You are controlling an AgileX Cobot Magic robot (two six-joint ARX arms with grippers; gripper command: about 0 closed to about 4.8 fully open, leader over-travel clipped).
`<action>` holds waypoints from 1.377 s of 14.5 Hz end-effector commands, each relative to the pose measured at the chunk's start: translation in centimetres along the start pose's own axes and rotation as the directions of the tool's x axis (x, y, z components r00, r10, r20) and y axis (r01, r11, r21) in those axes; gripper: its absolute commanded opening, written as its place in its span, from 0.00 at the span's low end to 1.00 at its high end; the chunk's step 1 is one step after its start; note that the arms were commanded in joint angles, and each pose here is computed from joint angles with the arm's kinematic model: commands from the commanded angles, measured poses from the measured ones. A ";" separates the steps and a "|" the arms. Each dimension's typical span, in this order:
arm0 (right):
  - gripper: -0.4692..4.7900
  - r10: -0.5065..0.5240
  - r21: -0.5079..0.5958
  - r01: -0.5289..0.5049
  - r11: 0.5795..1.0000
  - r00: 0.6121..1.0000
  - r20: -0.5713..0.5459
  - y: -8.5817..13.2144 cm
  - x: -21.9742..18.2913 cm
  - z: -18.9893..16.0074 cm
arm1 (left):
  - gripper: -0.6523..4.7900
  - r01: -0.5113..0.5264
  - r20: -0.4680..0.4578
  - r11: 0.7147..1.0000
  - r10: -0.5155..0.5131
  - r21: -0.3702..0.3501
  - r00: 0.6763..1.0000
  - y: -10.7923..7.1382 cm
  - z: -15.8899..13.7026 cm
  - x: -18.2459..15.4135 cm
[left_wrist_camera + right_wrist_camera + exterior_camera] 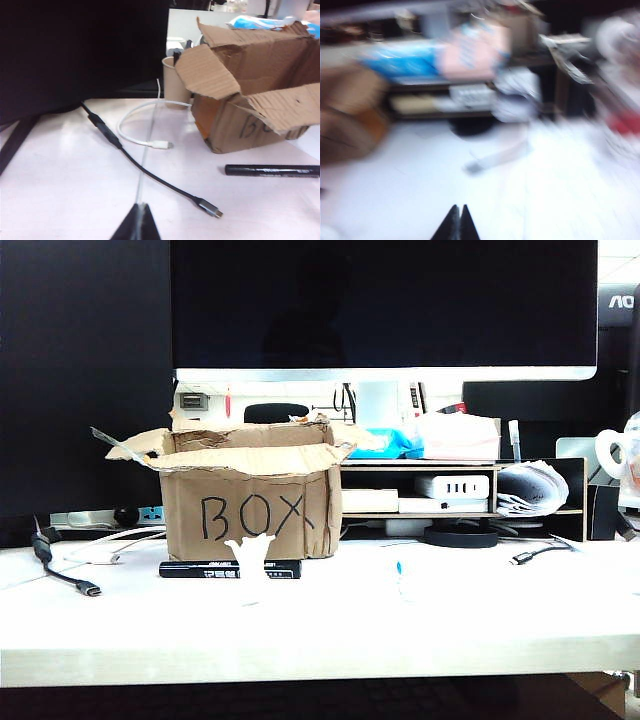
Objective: Put the doll that is least similar in color compared to the others into the paper box.
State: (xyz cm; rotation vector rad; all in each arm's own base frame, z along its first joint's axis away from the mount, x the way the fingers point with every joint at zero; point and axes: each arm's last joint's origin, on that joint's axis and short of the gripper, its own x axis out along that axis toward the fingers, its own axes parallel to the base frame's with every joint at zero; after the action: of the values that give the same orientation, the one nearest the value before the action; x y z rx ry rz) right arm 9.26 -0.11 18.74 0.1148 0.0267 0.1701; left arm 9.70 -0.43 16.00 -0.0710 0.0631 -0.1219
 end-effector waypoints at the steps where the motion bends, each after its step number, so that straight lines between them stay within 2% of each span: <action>1: 0.08 -0.030 0.006 0.030 1.000 0.999 -0.021 -0.3 0.3 -1.9 | 0.11 0.005 0.013 1.000 -0.005 0.003 1.000 0.0 0.2 0.0; 4: 0.08 0.002 0.007 -0.002 1.000 0.999 -0.048 0.2 0.6 -2.9 | 0.11 0.005 0.013 1.000 -0.005 0.003 1.000 0.0 0.2 0.0; 9: 0.08 -0.083 -0.001 0.083 0.997 0.996 -0.027 0.3 0.6 -2.8 | 0.11 0.005 0.013 1.000 -0.005 0.003 1.000 0.0 0.2 0.0; 20: 0.08 -0.102 -0.001 0.102 0.995 0.995 -0.018 0.2 0.6 -2.7 | 0.11 0.005 0.013 1.000 -0.005 0.003 1.000 0.0 0.2 0.0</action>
State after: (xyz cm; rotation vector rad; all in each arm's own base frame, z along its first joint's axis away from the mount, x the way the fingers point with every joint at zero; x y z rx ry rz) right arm 9.69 0.55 16.06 0.1113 0.0639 0.0725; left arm 9.70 -0.43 16.00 -0.0710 0.0631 -0.1219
